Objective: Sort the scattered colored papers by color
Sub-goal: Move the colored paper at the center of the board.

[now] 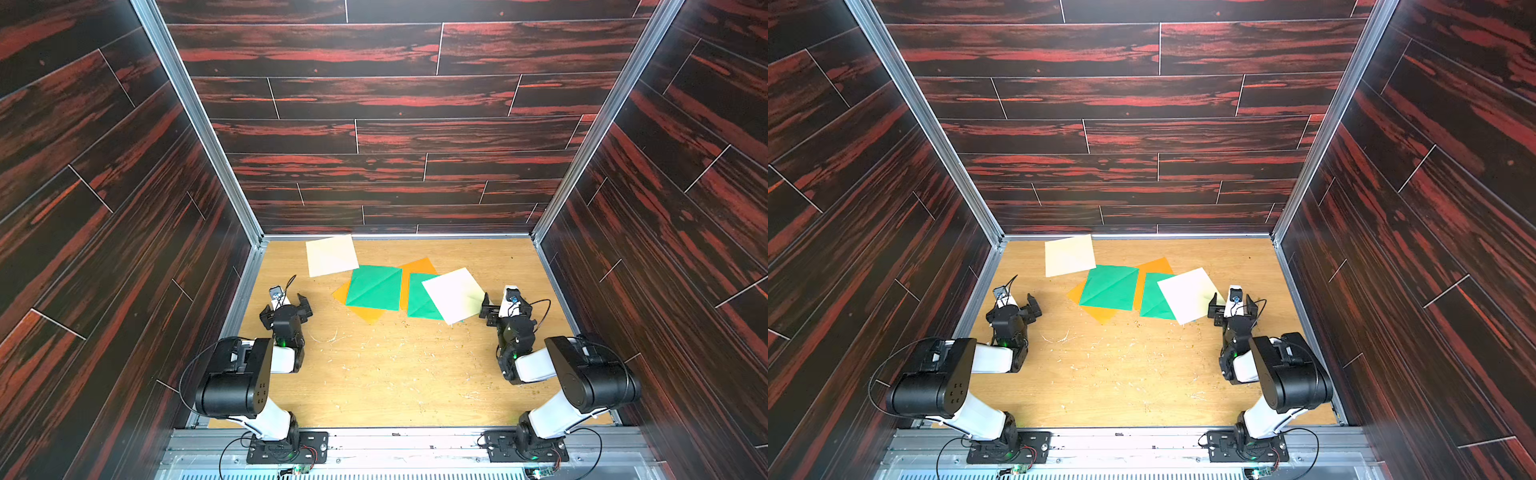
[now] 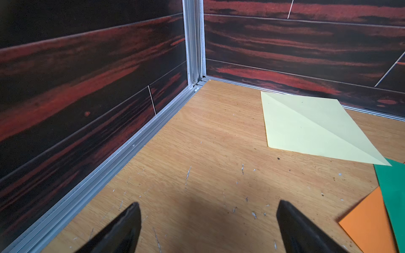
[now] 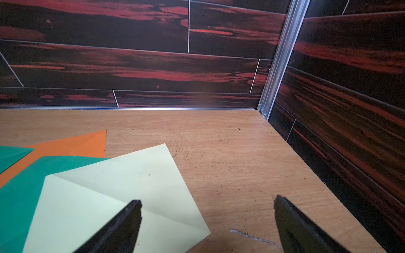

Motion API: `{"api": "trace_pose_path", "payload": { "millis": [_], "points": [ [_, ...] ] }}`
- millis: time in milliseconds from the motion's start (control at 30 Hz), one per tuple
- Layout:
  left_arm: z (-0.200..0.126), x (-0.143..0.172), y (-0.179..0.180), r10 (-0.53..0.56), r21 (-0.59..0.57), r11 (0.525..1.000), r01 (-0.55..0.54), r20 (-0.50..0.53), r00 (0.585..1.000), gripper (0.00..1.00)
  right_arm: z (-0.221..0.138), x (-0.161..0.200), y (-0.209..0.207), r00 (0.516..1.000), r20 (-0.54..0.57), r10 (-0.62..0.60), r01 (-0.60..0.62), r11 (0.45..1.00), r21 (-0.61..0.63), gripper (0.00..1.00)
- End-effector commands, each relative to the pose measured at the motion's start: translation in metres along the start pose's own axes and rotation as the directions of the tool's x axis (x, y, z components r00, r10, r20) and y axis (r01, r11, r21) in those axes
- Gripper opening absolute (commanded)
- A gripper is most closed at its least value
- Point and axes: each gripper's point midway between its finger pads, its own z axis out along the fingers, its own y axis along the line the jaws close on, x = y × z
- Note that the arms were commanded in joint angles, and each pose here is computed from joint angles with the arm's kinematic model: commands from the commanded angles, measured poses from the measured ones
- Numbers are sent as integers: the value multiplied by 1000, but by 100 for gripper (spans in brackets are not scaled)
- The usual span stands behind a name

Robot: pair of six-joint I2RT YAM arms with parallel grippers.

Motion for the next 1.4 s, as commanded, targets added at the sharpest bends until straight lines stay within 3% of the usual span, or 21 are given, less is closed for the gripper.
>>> {"api": "trace_pose_path", "payload": {
  "millis": [0,933,1100,1233,1367],
  "points": [
    [0,-4,-2,6,4,1000,-6,14,1000,100,-1,-7,-3,1000,28,9,-9,1000,9,98],
    [-3,-8,-4,8,21,1000,-9,31,1000,100,-1,-7,-2,1000,28,10,-10,1000,8,98],
    [-30,-43,-6,22,39,999,-25,73,997,100,7,-17,-11,1000,-2,-11,12,992,125,98],
    [-54,-84,-8,-3,72,997,0,44,999,100,24,-46,13,988,-93,-123,140,968,211,98],
    [-67,-122,-10,-62,80,995,61,15,998,100,32,-88,63,978,-119,-173,190,969,157,98]
  ]
}}
